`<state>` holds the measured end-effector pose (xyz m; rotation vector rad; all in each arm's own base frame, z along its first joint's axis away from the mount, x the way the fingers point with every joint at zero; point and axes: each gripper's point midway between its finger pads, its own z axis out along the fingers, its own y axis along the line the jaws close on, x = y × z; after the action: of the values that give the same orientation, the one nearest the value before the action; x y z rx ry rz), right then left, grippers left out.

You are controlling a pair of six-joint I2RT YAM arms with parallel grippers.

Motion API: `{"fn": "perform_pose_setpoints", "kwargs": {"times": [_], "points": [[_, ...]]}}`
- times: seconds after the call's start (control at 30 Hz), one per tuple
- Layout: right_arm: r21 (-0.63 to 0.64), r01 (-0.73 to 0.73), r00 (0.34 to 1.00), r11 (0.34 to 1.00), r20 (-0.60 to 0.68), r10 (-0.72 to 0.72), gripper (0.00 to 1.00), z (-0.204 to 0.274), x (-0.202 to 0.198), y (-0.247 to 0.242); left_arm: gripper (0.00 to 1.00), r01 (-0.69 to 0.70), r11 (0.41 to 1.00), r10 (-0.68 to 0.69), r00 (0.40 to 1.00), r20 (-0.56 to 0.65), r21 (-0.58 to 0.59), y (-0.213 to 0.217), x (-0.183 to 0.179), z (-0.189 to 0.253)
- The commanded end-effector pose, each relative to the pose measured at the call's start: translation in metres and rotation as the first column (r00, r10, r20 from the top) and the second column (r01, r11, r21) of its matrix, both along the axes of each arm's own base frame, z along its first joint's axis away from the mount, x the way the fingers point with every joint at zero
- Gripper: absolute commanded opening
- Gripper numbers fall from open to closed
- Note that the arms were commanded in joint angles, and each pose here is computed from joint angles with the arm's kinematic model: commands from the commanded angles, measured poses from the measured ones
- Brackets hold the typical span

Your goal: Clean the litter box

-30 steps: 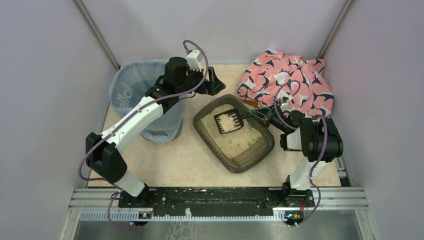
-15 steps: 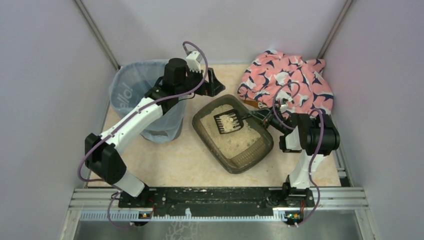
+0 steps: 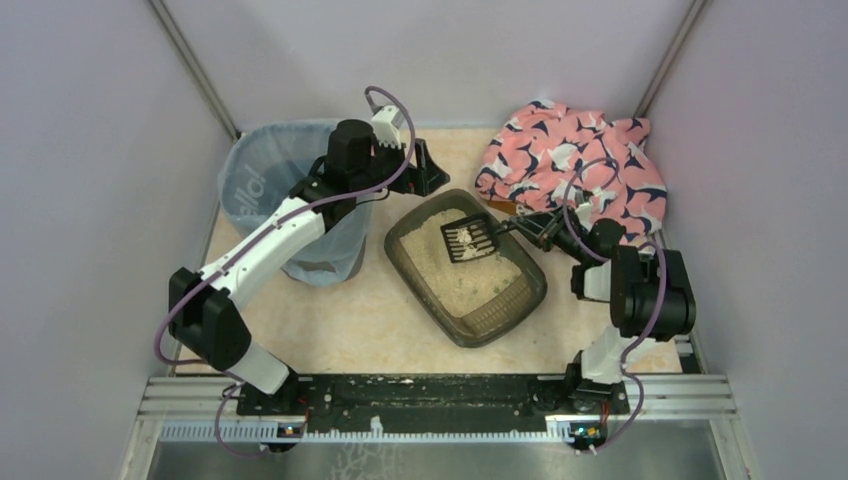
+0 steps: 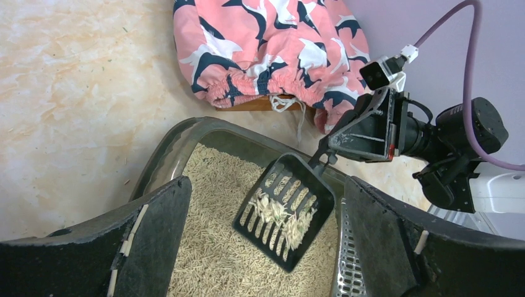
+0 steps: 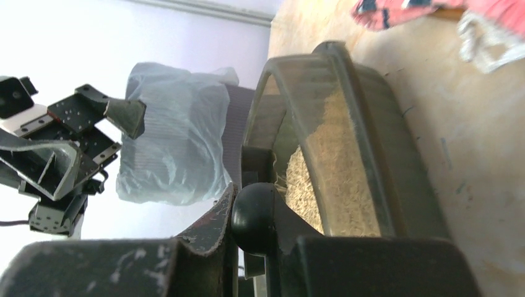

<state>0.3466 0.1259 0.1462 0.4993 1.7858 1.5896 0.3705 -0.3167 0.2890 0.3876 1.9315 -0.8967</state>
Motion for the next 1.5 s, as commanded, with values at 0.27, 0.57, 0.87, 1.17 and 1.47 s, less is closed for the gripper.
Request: {"fn": "perform_pose_setpoints", "kwargs": {"times": [0.27,0.57,0.87,1.17,1.47], "points": [[0.051,-0.050,0.995,0.997,0.089,0.046,0.00,0.019,-0.003,0.008,0.99,0.016,0.999,-0.013,0.999,0.047,-0.050,-0.001,-0.003,0.022],[0.004,0.066,0.997,0.998,0.049,-0.066,0.00,0.003,0.003,-0.009,0.99,0.033,0.998,-0.031,0.999,0.032,-0.060,-0.003,-0.007,0.027],[-0.140,-0.055,0.994,0.989,0.089,0.067,0.00,0.017,-0.002,0.028,0.99,0.028,0.998,-0.024,0.998,0.065,-0.060,0.001,-0.008,0.032],[-0.133,-0.051,0.988,0.990,0.138,0.069,0.00,0.032,0.006,0.025,0.99,0.060,0.996,-0.049,0.988,0.145,-0.072,0.006,-0.017,0.083],[-0.121,-0.041,0.984,0.992,0.168,0.061,0.00,0.057,0.013,0.016,0.99,-0.165,0.985,0.172,0.949,0.265,-0.048,0.096,-0.009,0.146]]}}
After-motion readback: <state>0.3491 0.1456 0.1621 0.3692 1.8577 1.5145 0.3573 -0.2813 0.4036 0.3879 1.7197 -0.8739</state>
